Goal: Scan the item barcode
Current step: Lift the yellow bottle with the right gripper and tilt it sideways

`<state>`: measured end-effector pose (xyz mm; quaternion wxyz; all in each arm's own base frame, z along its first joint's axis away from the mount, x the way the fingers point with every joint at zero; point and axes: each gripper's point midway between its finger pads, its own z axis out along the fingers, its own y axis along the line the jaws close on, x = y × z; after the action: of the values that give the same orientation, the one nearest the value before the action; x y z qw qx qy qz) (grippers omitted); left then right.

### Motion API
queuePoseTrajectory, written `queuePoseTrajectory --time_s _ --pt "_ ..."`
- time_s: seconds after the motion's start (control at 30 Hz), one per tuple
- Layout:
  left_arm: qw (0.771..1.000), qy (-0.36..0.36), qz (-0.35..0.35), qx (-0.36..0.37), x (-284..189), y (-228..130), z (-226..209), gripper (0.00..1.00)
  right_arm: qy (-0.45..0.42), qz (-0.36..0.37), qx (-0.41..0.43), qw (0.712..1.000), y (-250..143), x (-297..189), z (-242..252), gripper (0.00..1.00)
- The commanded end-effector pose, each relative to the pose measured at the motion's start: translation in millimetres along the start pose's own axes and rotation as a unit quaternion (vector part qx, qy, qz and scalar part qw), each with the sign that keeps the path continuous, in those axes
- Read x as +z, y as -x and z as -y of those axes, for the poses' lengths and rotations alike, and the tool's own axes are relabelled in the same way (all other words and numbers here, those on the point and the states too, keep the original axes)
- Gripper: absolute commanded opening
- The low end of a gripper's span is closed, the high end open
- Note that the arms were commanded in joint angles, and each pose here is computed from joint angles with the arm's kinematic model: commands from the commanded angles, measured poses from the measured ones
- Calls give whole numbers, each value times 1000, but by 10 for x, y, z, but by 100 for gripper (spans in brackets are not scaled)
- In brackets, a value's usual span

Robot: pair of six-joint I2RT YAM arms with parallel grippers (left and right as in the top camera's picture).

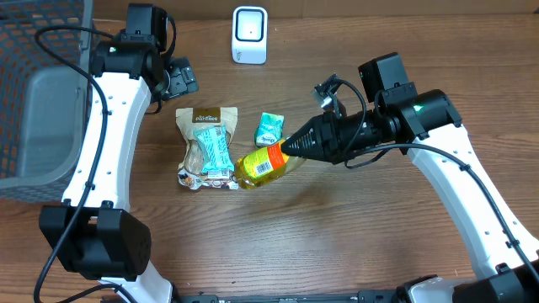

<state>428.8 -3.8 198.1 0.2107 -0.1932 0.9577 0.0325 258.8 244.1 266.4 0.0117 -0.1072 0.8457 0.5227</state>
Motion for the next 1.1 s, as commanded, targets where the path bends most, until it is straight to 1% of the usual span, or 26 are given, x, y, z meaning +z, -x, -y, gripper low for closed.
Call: queuePoseTrajectory --time_s 0.0,0.17,0.27,0.3,0.37,0.6,1.07 --pt "1000 -7 12 7 -85 39 36 99 35 2 -38 999 -22 -78 -247 15" --pt "1000 -7 12 7 -85 40 34 100 35 2 -39 999 -21 -79 -245 15" --pt "1000 -7 12 7 -85 40 34 99 34 2 -39 999 -20 -78 -244 13" --pt "1000 -7 12 7 -85 40 34 100 34 2 -39 999 -20 -78 -244 10" --pt "1000 -7 12 7 -85 39 36 100 34 2 -39 999 -20 -78 -244 9" --pt "1000 -7 12 7 -85 40 34 100 21 7 -38 999 -4 -76 -197 8" --pt "1000 -7 12 7 -85 40 34 100 20 7 -39 999 -2 -76 -195 8"
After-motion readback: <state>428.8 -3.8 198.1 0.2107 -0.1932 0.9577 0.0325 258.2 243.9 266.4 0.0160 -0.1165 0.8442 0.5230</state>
